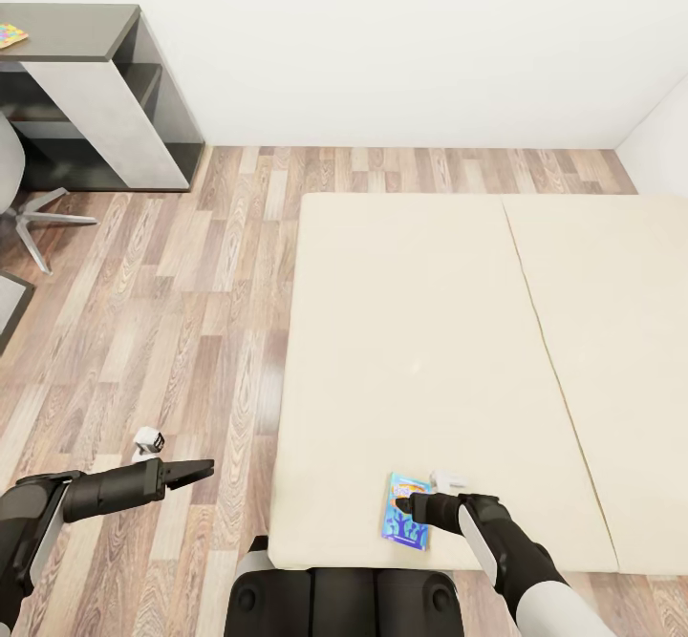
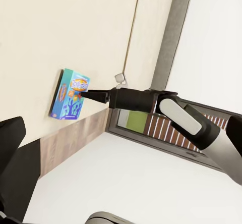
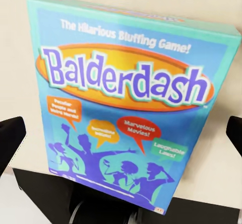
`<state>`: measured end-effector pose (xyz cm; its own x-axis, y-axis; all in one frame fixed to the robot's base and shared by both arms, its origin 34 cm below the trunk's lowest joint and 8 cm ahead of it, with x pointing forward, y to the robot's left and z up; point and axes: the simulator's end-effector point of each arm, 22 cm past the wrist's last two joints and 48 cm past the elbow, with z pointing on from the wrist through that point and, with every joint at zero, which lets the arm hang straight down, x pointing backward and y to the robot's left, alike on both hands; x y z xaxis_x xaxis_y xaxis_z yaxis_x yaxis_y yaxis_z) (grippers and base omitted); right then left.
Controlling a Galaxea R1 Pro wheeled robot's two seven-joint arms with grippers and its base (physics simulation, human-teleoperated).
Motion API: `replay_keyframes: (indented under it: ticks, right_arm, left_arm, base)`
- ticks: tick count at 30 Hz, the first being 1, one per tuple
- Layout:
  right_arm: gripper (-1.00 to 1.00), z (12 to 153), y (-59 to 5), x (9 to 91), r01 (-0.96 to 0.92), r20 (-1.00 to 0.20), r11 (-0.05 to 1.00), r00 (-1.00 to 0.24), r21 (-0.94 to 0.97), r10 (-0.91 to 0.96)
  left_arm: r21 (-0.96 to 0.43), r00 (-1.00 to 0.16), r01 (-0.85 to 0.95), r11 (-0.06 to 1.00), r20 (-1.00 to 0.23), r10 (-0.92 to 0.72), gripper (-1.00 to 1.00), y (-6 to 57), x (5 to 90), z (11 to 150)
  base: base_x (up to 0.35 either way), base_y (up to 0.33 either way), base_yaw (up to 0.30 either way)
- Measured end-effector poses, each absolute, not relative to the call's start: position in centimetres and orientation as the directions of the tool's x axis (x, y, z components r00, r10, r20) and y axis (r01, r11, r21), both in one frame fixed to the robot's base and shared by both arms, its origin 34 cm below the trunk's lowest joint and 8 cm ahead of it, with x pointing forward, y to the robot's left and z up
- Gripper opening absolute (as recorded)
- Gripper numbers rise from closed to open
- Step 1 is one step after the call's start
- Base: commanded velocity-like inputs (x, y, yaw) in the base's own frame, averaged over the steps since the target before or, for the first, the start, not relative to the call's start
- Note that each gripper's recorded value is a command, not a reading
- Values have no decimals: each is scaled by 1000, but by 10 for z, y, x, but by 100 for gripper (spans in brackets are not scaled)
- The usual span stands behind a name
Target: Put all the toys in the child's room - the three board games (two on the bed and one on the table), the two jigsaw puzzles on the table, and the tennis ball on the table - inside the toy box on the table in the child's room.
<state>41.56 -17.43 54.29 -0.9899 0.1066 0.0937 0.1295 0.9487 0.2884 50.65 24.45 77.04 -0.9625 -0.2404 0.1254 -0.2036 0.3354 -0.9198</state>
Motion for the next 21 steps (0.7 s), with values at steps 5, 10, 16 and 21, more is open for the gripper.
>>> replay_keyframes:
  ticks: [5,10,16,21]
  right_arm:
    - [100,543,-174,416,129,94,949,-990,289,107]
    - [100,543,-174,416,129,93,949,-990,288,106]
    - [100,543,-174,416,128,93,949,-990,288,106]
    - [100,543,-174,416,128,93,949,-990,288,106]
  left_arm:
    - [-920,-963,-204,335,125,-240,100,244,506,770]
    - [-920,-962,-204,335,125,-241,100,244,507,771]
    - [-920,-962,-203,335,125,-241,100,244,507,771]
    - [-920,-963,-204,335,125,-240,100,244,506,770]
  base:
    - [0,79,0]
    - [0,9,0]
    - [0,1,0]
    - [0,0,0]
